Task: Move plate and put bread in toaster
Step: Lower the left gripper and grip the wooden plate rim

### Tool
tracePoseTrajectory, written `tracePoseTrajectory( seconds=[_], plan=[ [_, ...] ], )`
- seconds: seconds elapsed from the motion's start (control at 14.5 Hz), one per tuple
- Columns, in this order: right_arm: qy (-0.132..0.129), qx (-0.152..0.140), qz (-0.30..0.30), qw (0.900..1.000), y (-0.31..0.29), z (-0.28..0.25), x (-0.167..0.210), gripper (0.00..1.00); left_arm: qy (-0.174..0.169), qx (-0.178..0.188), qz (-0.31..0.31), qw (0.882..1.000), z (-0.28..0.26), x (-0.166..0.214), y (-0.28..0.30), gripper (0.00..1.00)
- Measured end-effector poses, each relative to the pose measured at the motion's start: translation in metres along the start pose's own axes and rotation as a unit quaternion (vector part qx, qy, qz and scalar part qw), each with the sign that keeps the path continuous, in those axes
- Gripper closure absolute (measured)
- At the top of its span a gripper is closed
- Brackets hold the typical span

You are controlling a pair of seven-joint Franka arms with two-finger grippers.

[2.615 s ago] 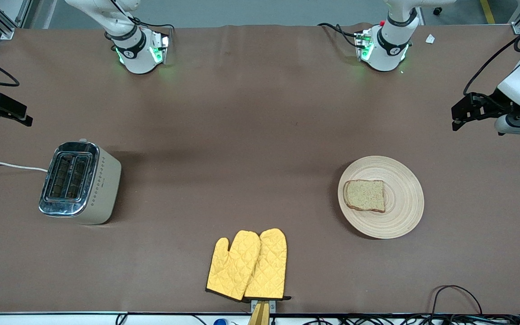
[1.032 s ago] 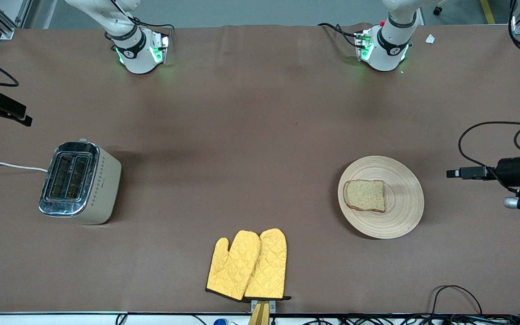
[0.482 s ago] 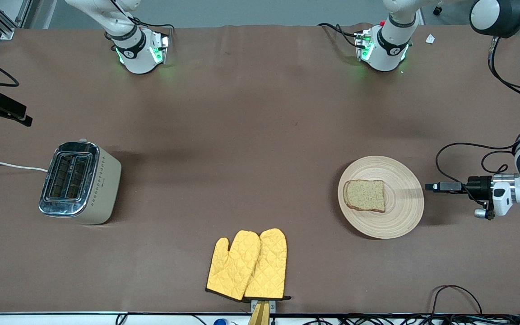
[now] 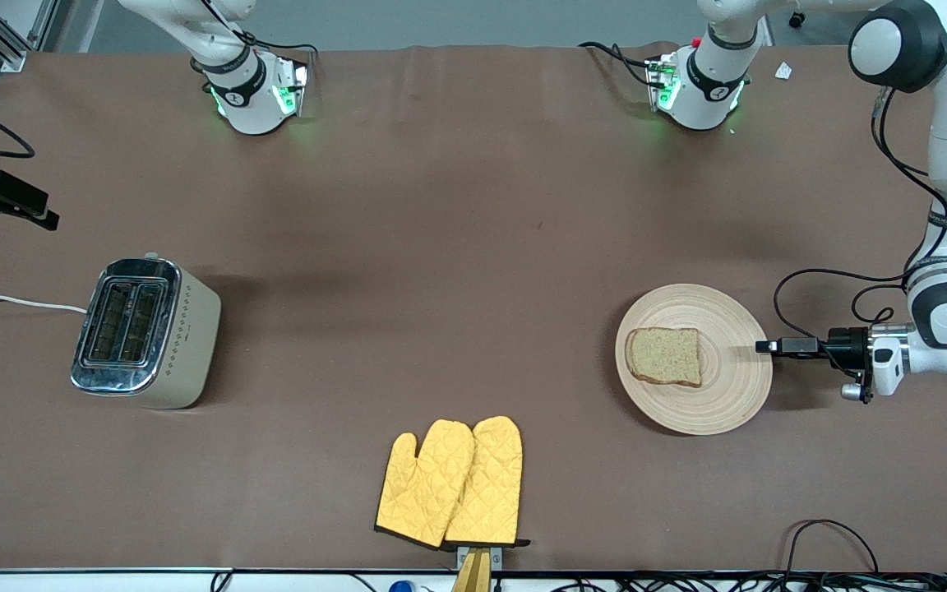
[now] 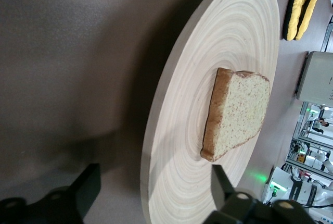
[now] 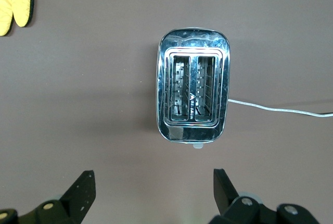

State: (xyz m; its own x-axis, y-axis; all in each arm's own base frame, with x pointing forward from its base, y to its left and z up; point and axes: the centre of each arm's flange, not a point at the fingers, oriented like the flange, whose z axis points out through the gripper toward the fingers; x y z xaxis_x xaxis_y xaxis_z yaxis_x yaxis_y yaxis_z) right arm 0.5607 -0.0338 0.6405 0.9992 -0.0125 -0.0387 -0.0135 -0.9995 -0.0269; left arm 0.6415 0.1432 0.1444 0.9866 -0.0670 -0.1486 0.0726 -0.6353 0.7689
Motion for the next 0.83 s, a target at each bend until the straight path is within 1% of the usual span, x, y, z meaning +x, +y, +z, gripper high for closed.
tracePoseTrajectory(
  seconds=[0.07, 0.14, 0.21, 0.28, 0.41, 0.48, 0.62, 0.83],
  plan=[
    [0.000, 0.000, 0.000, 1.000, 0.000, 0.000, 0.000, 0.00, 0.002, 0.001, 0.008, 1.000, 0.001, 0.001, 0.000, 0.26],
    [0.000, 0.000, 0.000, 1.000, 0.000, 0.000, 0.000, 0.00, 0.004, 0.001, 0.019, 1.000, 0.003, 0.002, 0.001, 0.37],
    [0.000, 0.000, 0.000, 1.000, 0.000, 0.000, 0.000, 0.00, 0.005, 0.001, 0.032, 0.999, 0.004, 0.003, 0.001, 0.45],
    [0.000, 0.000, 0.000, 1.000, 0.000, 0.000, 0.000, 0.00, 0.005, 0.000, 0.045, 0.999, 0.006, 0.003, 0.000, 0.57],
    [0.000, 0.000, 0.000, 1.000, 0.000, 0.000, 0.000, 0.00, 0.002, -0.002, 0.063, 0.998, 0.010, 0.002, -0.005, 0.76],
    [0.000, 0.000, 0.000, 1.000, 0.000, 0.000, 0.000, 0.00, 0.004, -0.009, 0.073, 0.997, 0.010, 0.002, -0.004, 0.85],
    [0.000, 0.000, 0.000, 1.000, 0.000, 0.000, 0.000, 0.00, 0.007, -0.014, 0.098, 0.995, 0.009, 0.004, -0.001, 0.88],
    [0.000, 0.000, 0.000, 1.000, 0.000, 0.000, 0.000, 0.00, 0.007, -0.018, 0.117, 0.993, 0.011, 0.009, 0.008, 0.88]
  ],
)
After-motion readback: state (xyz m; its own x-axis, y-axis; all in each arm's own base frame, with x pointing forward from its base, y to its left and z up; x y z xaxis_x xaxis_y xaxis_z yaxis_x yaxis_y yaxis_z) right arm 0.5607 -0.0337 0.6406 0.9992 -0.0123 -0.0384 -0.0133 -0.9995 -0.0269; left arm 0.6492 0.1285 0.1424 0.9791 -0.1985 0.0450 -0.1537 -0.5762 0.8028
